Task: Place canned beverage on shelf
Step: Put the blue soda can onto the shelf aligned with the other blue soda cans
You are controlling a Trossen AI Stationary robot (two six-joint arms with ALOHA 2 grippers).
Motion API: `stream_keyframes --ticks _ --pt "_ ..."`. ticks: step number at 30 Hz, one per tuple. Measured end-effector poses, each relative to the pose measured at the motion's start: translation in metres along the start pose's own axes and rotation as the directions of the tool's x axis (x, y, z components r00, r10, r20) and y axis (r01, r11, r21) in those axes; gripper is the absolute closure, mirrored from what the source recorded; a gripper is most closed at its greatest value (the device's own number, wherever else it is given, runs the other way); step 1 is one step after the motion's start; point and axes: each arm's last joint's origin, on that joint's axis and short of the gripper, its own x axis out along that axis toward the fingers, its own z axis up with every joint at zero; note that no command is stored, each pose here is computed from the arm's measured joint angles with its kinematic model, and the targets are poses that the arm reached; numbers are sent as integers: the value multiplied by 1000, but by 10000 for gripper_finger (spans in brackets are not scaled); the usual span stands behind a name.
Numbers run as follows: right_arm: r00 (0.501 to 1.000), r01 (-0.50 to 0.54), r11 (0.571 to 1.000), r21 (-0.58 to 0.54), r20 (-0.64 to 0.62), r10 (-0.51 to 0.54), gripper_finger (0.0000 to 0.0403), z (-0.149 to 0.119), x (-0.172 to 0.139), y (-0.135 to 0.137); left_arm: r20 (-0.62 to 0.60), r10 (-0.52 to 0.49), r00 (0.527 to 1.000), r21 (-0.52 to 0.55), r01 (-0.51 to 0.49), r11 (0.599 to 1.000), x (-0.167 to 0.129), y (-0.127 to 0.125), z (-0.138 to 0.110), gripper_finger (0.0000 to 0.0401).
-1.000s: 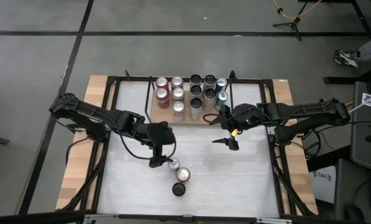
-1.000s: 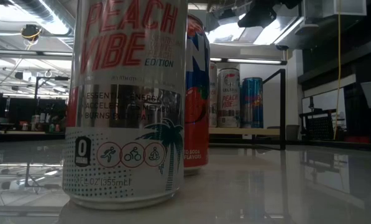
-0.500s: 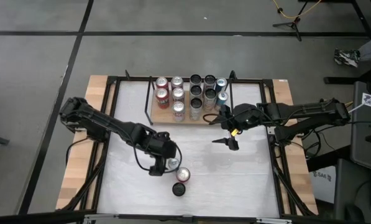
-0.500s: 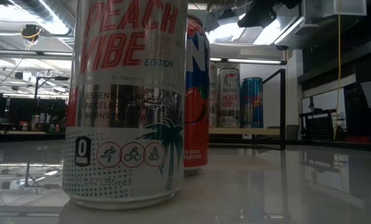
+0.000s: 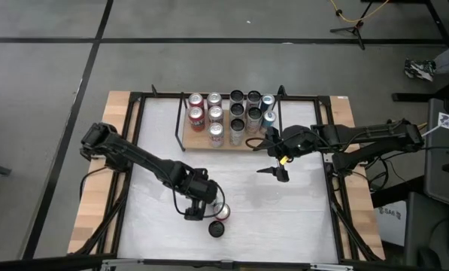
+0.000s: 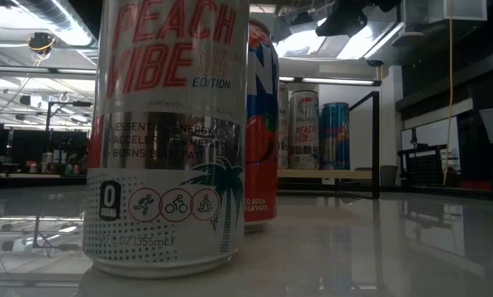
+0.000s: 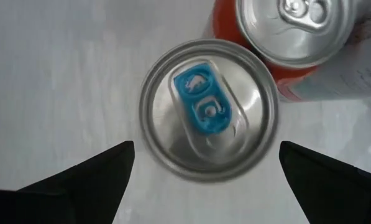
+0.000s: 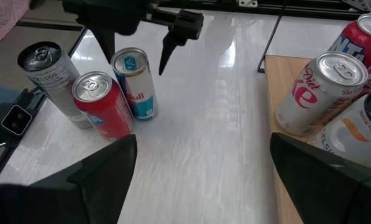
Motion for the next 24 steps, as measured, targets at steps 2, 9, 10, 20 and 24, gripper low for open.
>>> stream_keyframes --ticks 2,9,10,20,24 --pt "1000 0 1000 0 0 0 40 0 0 0 -2 13 1000 -20 -13 1000 4 0 0 7" --pt "1000 0 1000 0 0 0 40 0 0 0 19 95 995 -97 -93 991 13 2 3 7" --pt "1000 0 1000 0 0 0 40 0 0 0 23 105 994 -96 -102 990 13 1 3 7" --pt "1000 0 1000 0 0 0 40 0 0 0 65 143 988 -95 -136 986 13 1 6 44" --pt "1000 0 1000 0 0 0 40 0 0 0 73 167 983 -93 -160 983 13 2 6 85"
